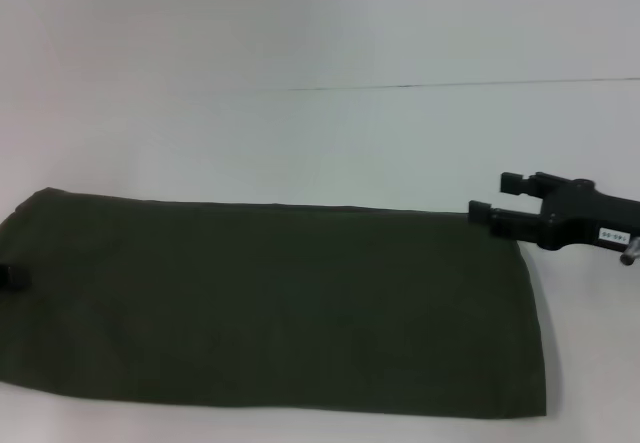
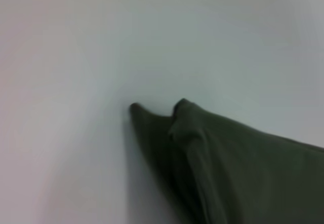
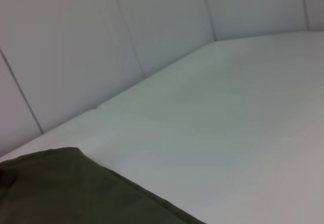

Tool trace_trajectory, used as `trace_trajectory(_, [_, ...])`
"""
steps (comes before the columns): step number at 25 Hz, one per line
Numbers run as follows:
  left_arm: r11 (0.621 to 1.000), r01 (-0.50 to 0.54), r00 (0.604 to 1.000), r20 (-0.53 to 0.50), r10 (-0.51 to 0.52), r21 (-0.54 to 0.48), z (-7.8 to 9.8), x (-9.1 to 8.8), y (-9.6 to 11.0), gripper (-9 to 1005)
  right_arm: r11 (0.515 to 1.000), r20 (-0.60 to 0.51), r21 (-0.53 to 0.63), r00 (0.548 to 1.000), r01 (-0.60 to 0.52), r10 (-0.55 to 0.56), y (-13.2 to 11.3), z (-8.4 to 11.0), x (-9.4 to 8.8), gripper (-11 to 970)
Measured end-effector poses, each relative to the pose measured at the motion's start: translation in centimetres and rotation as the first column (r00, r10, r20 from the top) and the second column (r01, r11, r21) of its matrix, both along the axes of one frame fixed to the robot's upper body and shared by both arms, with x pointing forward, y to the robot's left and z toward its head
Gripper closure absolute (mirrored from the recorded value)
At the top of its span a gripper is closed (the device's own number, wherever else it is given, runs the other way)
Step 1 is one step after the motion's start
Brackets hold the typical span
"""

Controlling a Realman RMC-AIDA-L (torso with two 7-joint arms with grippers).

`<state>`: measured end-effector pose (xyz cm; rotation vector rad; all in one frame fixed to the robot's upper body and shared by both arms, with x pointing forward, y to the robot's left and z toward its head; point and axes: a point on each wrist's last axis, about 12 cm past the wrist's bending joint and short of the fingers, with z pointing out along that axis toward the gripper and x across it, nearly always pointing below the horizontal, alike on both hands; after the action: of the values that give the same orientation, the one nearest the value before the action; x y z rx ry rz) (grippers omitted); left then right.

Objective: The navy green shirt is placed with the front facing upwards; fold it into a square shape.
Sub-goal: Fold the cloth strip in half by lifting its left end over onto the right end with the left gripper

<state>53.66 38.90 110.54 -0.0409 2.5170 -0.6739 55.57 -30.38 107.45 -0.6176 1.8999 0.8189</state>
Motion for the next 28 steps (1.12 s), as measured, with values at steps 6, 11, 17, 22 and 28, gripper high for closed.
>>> trace_trajectory(6, [0.97, 0.154, 0.985, 0.107, -0.135, -0.187, 2.5, 0.2, -2.8, 935, 0.994, 0.015, -0.01, 0.994, -0.112, 0.112, 2.2, -1.0, -0.5, 104])
trace_trajectory(11, [0.904, 0.298, 0.948, 0.201, -0.245, -0.305, 4.0, 0.6, -6.0, 936, 0.98, 0.01, -0.025, 0.98, -0.2, 0.2, 4.3, -1.9, -0.8, 104])
trace_trajectory(17, [0.812, 0.438, 0.894, 0.286, -0.346, -0.386, 4.9, 1.2, -10.7, 937, 0.963, 0.001, -0.045, 0.964, -0.267, 0.267, 6.4, -2.9, -1.0, 103])
trace_trajectory(22, [0.744, 0.518, 0.854, 0.302, -0.424, -0.423, 4.6, 2.0, -14.8, 939, 0.959, -0.003, -0.038, 0.96, -0.279, 0.279, 6.9, -3.1, -1.1, 103])
trace_trajectory(28, [0.744, 0.496, 0.867, 0.301, -0.397, -0.448, 3.4, 2.9, -16.9, 940, 0.965, -0.01, -0.037, 0.966, -0.259, 0.259, 6.1, -3.3, -1.5, 103])
